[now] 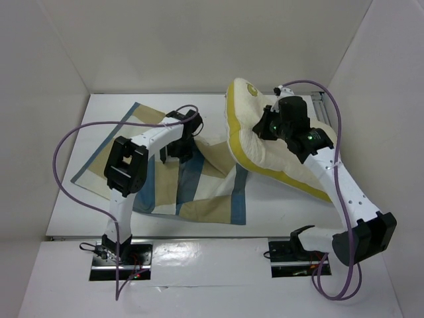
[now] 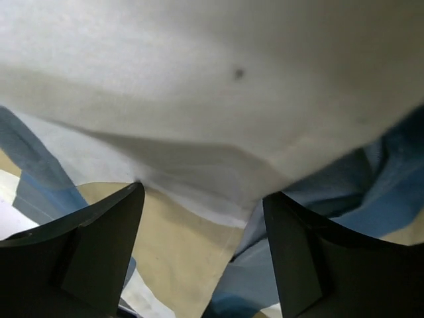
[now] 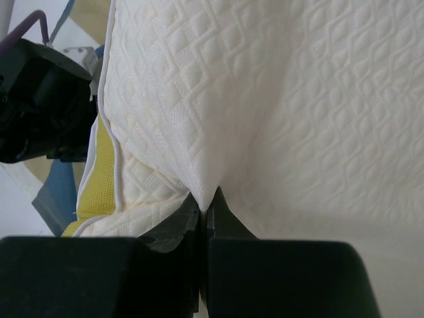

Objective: Put the pillow into the pillowcase

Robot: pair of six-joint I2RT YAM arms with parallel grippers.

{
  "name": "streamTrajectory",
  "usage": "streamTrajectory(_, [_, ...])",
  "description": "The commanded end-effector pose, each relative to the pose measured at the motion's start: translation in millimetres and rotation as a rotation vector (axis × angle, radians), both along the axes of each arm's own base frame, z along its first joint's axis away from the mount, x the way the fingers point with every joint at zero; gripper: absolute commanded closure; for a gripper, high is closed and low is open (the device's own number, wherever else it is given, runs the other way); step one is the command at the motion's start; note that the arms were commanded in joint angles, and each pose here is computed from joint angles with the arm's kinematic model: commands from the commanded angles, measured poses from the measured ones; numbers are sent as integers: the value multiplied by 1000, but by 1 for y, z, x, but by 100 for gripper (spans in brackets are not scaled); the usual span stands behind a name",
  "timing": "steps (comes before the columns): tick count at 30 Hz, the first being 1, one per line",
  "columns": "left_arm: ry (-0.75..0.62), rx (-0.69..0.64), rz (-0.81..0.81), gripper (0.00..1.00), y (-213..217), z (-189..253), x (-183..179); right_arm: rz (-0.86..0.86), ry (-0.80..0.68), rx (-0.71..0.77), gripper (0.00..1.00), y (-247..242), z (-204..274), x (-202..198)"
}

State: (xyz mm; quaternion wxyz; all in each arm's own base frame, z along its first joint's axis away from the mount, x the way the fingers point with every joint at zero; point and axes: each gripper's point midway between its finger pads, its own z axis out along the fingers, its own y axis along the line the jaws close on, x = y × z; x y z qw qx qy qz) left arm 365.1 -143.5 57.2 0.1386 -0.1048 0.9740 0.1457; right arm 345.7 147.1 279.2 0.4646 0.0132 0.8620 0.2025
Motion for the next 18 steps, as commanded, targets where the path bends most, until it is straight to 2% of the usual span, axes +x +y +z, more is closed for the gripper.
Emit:
streamTrajectory(1, [-25,56,51,16,13,5,-1,54,-51,19,100,12,11,-2])
streamTrajectory(2, [-24,56,51,17,13,5,-1,45,-52,14,100,11,10,-1])
streamTrajectory(5, [-33,84,71,32,22,7,1,37,-54,10,100,9,10,0])
streamTrajectory(6, [-28,86,81,40,23,10,-3,37,-54,10,100,9,10,0])
streamTrajectory(7, [-34,98,93,61,30,15,-3,37,-62,13,100,9,14,0])
streamTrajectory(10, [-100,57,107,98,32,43,0,127,-61,29,100,27,14,-6])
streamTrajectory(15, [-132,-144,-17,100,15,84,-12,401,-58,5,100,92,1,-41])
streamTrajectory(16, [-151,-235,-44,100,7,99,-16,473,-30,-21,100,111,-12,-63])
streamTrajectory(18, [-157,-297,-95,100,1,107,-20,517,-14,-61,100,124,-24,-80])
